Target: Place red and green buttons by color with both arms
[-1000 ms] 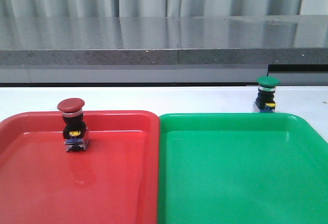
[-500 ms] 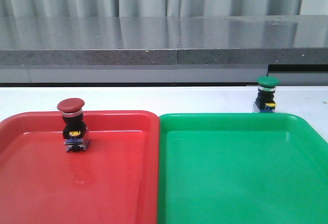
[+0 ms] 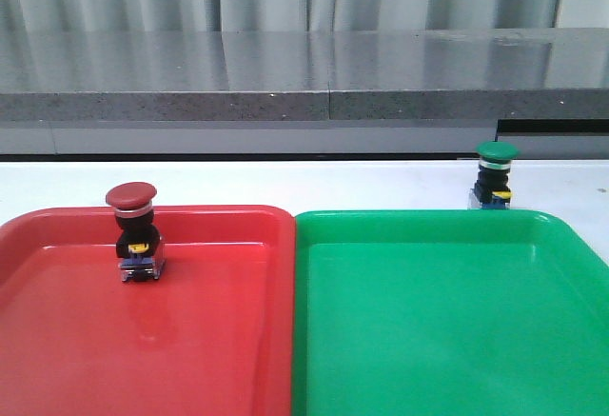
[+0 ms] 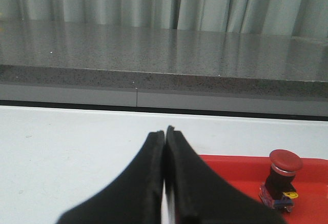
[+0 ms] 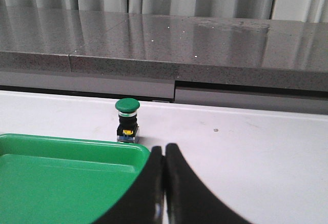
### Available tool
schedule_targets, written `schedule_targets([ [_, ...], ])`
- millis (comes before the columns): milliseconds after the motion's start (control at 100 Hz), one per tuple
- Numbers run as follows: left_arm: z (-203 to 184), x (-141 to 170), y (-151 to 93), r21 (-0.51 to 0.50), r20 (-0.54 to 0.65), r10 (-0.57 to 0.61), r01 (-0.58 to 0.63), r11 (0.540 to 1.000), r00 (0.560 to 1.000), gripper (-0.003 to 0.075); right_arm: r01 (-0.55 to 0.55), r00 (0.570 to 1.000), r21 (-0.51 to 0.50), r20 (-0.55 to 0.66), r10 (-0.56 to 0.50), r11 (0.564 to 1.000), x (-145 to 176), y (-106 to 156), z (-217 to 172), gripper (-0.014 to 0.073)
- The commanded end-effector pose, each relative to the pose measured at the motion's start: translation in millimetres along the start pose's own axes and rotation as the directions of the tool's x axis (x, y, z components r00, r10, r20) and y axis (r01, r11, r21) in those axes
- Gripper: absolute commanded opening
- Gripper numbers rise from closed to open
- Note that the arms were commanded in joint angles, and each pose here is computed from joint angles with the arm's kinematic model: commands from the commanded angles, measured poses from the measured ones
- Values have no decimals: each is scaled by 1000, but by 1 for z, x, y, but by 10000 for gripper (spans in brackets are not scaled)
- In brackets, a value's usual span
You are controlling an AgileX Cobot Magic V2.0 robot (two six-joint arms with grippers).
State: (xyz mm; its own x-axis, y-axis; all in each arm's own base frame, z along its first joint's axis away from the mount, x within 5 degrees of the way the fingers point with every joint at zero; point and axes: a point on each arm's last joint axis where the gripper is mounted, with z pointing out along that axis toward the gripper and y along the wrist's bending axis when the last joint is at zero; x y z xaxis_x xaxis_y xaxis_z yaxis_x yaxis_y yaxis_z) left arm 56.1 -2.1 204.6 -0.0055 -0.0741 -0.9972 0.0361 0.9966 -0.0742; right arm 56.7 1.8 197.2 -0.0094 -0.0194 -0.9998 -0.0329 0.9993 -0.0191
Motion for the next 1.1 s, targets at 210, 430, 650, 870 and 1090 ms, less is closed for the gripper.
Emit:
schedule_targets([
  [210,-1,5,1,3,68,-12,12,1000,998,-20,6,993,5,120,-6,1000,-14,0,-3,-109],
  [430,-1,5,1,3,68,-12,12,1000,998,-19,6,993,5,120,-6,1000,-14,0,-3,-109],
  [650,-1,5,1,3,68,-12,12,1000,998,-19,5,991,5,130,-6,1000,-15,0,-3,-109],
  [870,-1,5,1,3,68,-12,12,1000,998,-19,5,964,5,266,-6,1000,-30,0,-6,-109],
  [1090,-1,5,1,3,68,-12,12,1000,998,-20,5,954,8,299,-7,1000,-75,-1,-14,-109],
])
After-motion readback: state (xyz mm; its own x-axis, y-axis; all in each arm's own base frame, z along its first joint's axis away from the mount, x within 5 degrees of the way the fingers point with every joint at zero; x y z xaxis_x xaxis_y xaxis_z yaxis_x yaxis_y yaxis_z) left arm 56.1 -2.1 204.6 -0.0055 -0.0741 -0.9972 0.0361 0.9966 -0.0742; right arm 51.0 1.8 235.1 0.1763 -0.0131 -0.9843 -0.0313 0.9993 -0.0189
